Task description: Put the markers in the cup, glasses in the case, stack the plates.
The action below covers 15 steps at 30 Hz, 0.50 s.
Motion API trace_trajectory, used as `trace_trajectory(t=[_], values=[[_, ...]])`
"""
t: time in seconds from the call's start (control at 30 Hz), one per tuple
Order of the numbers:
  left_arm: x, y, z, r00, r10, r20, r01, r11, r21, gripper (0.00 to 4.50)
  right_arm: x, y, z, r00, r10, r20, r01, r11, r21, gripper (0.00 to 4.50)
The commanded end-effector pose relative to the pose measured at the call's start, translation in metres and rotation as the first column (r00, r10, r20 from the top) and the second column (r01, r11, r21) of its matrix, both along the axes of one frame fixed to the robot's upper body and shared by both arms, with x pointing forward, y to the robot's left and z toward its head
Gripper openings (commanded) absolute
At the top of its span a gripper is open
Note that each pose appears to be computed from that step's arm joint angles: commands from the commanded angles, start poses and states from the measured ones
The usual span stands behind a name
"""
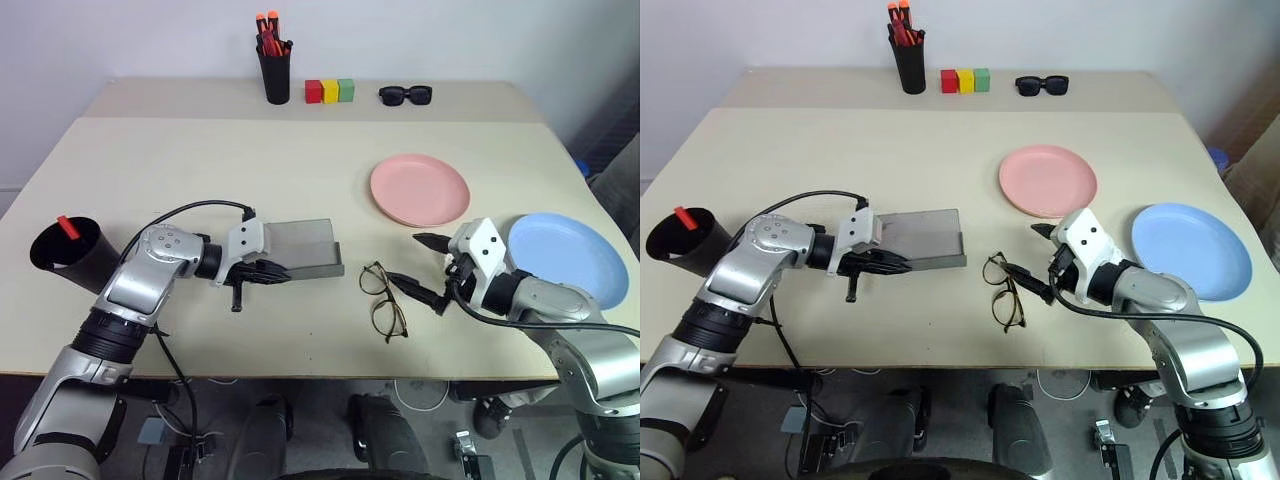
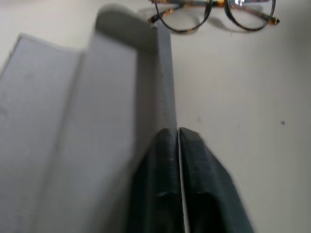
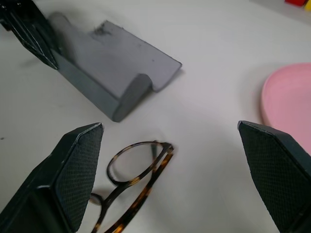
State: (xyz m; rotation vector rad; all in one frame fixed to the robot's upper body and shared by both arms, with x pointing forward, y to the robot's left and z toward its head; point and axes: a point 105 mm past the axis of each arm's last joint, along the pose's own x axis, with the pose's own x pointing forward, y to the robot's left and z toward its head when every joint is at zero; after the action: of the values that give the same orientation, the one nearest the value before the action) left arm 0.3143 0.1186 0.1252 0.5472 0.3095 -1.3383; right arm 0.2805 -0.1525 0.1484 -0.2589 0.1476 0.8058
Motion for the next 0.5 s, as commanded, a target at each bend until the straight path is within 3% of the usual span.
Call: trace_trajectory(t=[0.03, 0.07, 0.23, 0.5], values=[[0.005, -0.007, 0.022, 0.993, -0.003, 0.118, 0.009, 0.999, -0.054, 2.28, -0.007, 0.004, 0.004, 1.000, 0.020, -0.007, -0.020, 0.999, 0.044, 4.50], [0.008, -0.007, 0.026, 0.991, 0.011, 0.135, -0.003, 0.998, -0.066, 2.66, -0.009, 0.004, 0.003, 1.000, 0.016, -0.023, -0.014, 0.998, 0.061, 4.50], [0.011, -0.009, 0.038, 0.981, 0.055, 0.184, -0.032, 0.991, -0.128, 2.66, -0.015, 0.003, -0.009, 0.991, -0.002, -0.134, 0.015, 0.995, 0.097, 4.50], [-0.049, -0.009, 0.019, 0.989, -0.023, 0.146, 0.045, 0.988, -0.145, 2.66, -0.019, 0.008, -0.031, 0.935, -0.041, -0.351, 0.092, 0.987, 0.129, 4.50]])
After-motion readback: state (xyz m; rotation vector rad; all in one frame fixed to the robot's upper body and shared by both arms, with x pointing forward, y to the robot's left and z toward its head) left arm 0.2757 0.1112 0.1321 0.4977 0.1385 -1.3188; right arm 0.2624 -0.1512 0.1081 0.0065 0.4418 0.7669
